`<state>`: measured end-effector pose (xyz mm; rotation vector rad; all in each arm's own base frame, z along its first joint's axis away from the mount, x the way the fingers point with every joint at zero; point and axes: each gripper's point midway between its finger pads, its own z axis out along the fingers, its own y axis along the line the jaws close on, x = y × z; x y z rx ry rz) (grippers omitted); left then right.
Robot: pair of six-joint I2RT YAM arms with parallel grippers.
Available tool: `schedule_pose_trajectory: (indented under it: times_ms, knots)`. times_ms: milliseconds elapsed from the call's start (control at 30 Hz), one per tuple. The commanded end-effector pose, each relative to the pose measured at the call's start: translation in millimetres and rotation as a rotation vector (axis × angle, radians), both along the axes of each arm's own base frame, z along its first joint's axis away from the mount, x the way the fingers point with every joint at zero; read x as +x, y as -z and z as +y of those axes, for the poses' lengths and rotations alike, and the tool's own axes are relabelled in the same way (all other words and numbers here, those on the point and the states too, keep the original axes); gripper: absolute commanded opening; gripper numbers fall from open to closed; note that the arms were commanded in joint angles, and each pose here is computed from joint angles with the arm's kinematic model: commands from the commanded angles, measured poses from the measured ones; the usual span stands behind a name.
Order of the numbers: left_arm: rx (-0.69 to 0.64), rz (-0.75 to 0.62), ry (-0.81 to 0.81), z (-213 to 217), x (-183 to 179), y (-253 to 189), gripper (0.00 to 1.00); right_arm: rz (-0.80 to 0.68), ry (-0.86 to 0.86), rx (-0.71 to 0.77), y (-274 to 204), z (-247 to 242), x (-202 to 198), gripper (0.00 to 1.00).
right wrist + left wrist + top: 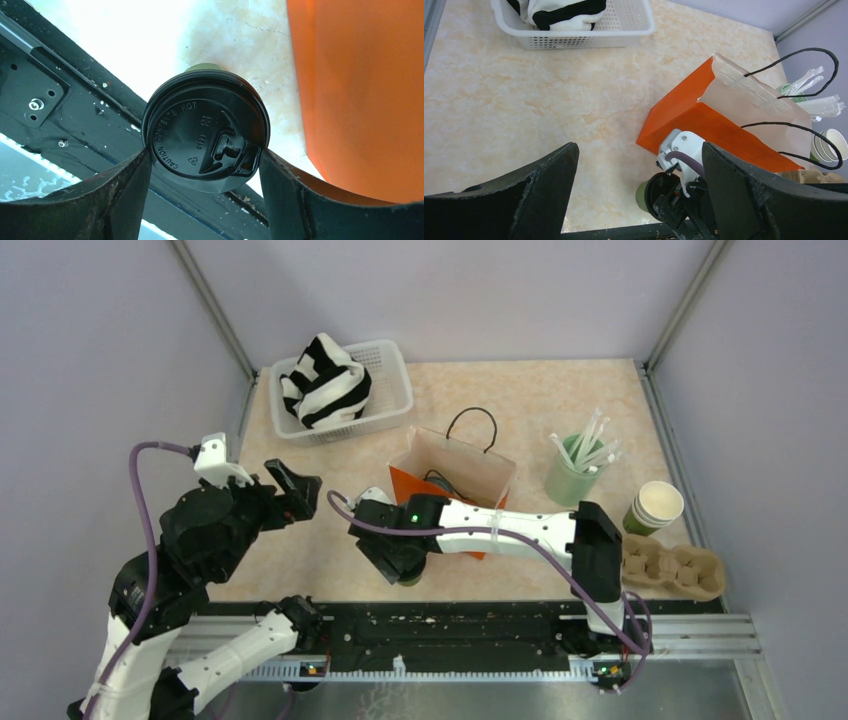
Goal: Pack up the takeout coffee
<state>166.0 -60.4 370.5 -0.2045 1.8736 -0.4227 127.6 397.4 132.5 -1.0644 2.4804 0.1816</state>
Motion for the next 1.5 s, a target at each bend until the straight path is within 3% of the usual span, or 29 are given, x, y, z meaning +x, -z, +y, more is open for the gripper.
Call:
schedule_pose_trajectory:
  times_ms: [0,133,333,433,600,867,1000,1267,1467]
  knots:
    - [-0.035,-0.032,0.016,-9,6,-16,0.98,-0.092,-0.031,0.125,-56,6,6,0.66]
    - [-0.044,-0.034,0.045,-21,12,-26,0.99,-0.198,-0.098,0.362,-143,2,-4,0.64]
    - [0.001,-0.033,0.118,-54,39,-51,0.98,-0.351,-0.13,0.67,-270,-49,-12,0.61]
    - [0.062,-0.042,0.23,-86,57,-70,0.99,-0.44,-0.068,0.729,-315,-89,-5,0.62]
    - [0.172,0.133,0.403,-149,103,-45,0.99,-0.568,0.05,0.8,-371,-152,8,0.62]
    - [0.165,0.355,0.563,-180,127,15,0.9,-0.678,0.172,0.62,-362,-219,25,0.62]
    - [0.203,0.445,0.562,-184,137,46,0.83,-0.682,0.188,0.571,-353,-234,26,0.6]
    - [0.273,0.549,0.543,-182,144,89,0.67,-0.655,0.164,0.5,-336,-229,24,0.55]
    - [0.33,0.556,0.506,-172,150,105,0.61,-0.602,0.113,0.391,-310,-206,29,0.53]
